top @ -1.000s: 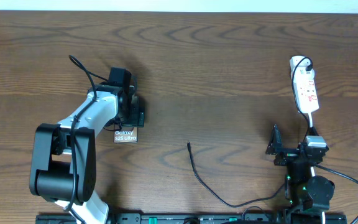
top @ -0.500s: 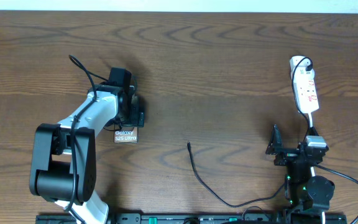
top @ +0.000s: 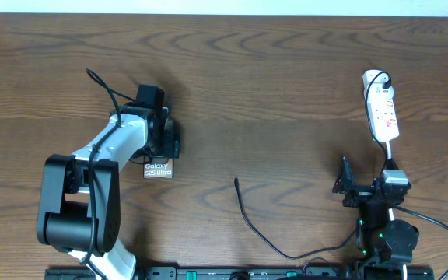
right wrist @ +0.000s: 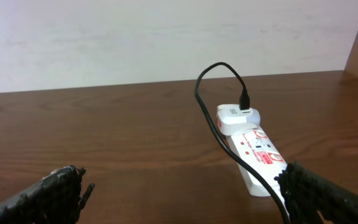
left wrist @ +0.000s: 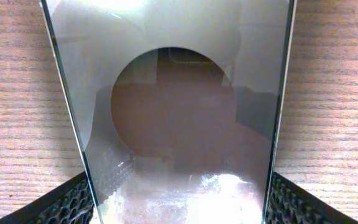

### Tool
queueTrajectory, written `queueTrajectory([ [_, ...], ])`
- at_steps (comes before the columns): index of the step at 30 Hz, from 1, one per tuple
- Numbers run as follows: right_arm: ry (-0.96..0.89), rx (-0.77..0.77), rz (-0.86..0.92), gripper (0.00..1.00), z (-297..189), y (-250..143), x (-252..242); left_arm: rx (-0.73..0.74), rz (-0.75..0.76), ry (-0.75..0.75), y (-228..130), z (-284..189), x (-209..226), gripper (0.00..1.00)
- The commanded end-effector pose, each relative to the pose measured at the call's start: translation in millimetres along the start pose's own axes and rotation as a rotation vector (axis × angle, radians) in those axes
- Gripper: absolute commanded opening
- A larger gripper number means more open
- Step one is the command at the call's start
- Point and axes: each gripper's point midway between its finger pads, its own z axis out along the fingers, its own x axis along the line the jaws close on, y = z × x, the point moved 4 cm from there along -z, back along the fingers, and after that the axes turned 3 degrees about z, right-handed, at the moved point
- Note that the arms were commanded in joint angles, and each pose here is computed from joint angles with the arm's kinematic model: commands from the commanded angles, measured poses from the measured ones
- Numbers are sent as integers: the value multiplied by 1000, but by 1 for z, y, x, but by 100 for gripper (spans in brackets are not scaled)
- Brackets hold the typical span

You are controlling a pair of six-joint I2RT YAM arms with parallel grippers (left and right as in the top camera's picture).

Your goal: Plug charger to phone and switch on socket

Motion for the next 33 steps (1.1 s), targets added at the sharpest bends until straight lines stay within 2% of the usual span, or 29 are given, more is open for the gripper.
queueTrajectory([
  [1,1,1,9,99,0,-1,1,135,16,26,-32,27,4,81],
  [10,1,1,9,99,0,-1,1,135,16,26,-32,27,4,79],
  [12,1,1,9,99,0,-1,1,135,16,26,-32,27,4,76],
  [19,1,1,9,99,0,-1,1,135,16,26,-32,27,4,74],
  [23,1,1,9,99,0,-1,1,135,16,26,-32,27,4,69],
  [29,1,1,9,99,0,-1,1,134,17,26,-32,27,4,52],
  [31,1,1,9,99,0,-1,1,134,16,26,-32,27,4,41],
  [32,1,1,9,99,0,-1,1,134,16,26,-32,27,4,26],
  [33,1,1,9,99,0,-1,1,134,16,26,-32,27,4,20],
])
